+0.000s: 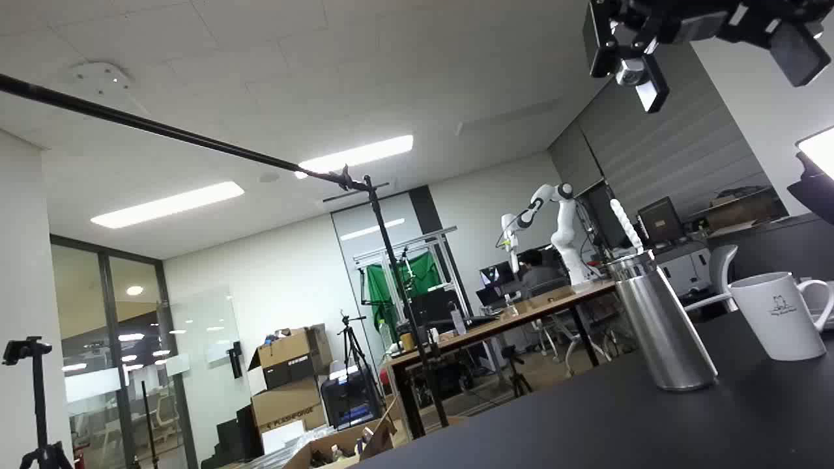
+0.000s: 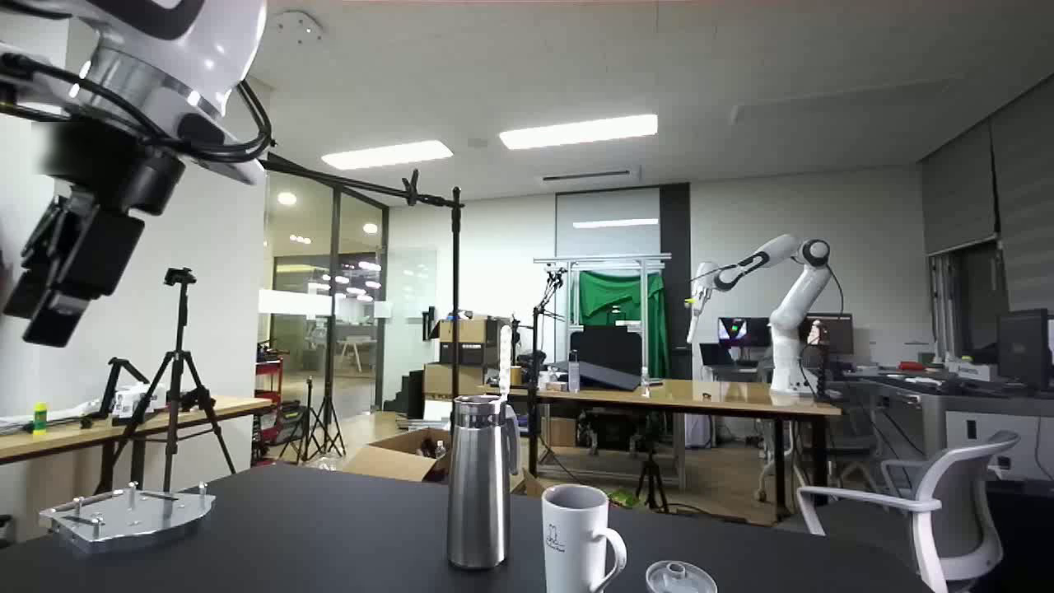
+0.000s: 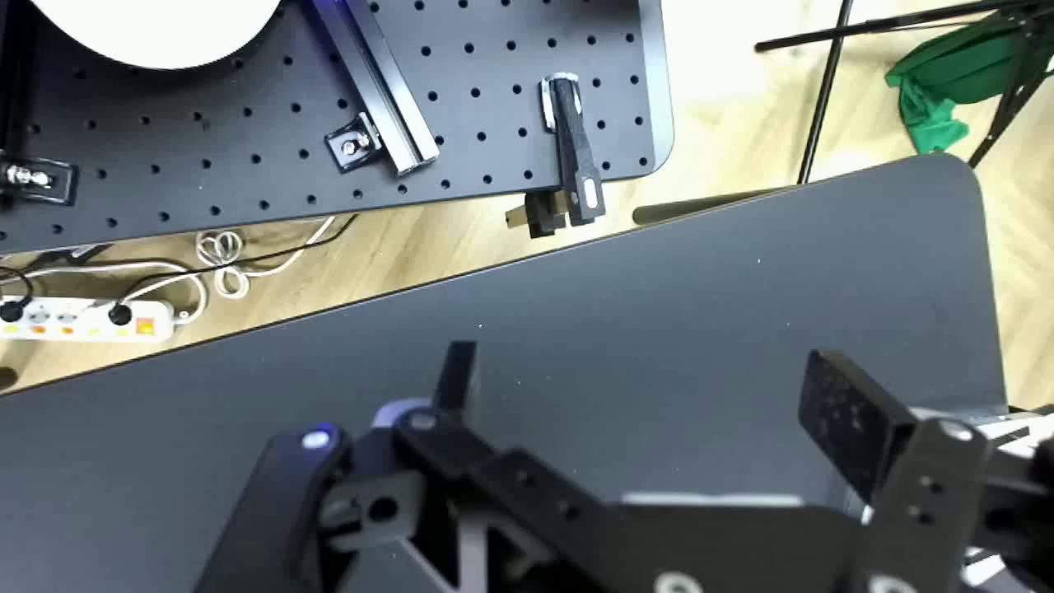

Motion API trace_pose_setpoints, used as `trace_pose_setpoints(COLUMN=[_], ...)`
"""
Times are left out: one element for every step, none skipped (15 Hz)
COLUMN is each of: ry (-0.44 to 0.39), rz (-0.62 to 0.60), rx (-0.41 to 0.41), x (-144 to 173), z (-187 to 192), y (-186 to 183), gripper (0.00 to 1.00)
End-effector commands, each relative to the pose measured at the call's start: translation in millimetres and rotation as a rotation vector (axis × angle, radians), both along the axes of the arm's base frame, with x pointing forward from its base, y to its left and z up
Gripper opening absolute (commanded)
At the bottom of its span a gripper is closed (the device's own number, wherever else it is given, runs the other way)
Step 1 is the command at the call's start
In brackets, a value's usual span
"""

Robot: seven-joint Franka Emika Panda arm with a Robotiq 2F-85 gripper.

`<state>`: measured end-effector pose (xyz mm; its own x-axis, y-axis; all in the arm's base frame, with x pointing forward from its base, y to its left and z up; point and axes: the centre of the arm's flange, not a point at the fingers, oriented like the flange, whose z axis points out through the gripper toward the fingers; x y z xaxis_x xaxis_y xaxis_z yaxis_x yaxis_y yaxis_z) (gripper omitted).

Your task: Use the brush to clean the silver bottle

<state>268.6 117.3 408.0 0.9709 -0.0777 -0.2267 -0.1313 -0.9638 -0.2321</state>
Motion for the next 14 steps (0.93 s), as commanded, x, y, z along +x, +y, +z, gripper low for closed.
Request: trace_pose_setpoints(ry=[0.000, 0.000, 0.000, 0.000, 0.000, 0.000, 0.000, 0.000, 0.000, 0.000, 0.000, 0.000, -0.030, -0.045], rz=[0.000, 0.000, 0.000, 0.000, 0.000, 0.000, 0.000, 0.000, 0.000, 0.000, 0.000, 0.000, -0.017, -0.041], rx=[0.000, 0.000, 0.000, 0.000, 0.000, 0.000, 0.000, 0.000, 0.000, 0.000, 0.000, 0.000, -0.012, -0.016], x=[0.0, 0.1, 0.1, 0.1, 0.1, 0.1, 0.1, 0.1, 0.1, 0.1, 0.1, 0.1, 8.9, 19.8], z=[0.0, 0.0, 0.0, 0.0, 0.0, 0.0, 0.0, 0.0, 0.0, 0.0, 0.0, 0.0, 1.1, 3.4], y=[0.0, 0.0, 0.0, 0.0, 0.0, 0.0, 0.0, 0.0, 0.0, 0.0, 0.0, 0.0, -3.5, -7.9], gripper=[1.00, 1.00, 1.00, 1.00, 1.00, 1.00, 1.00, 1.00, 1.00, 1.00, 1.00, 1.00, 1.00, 1.00])
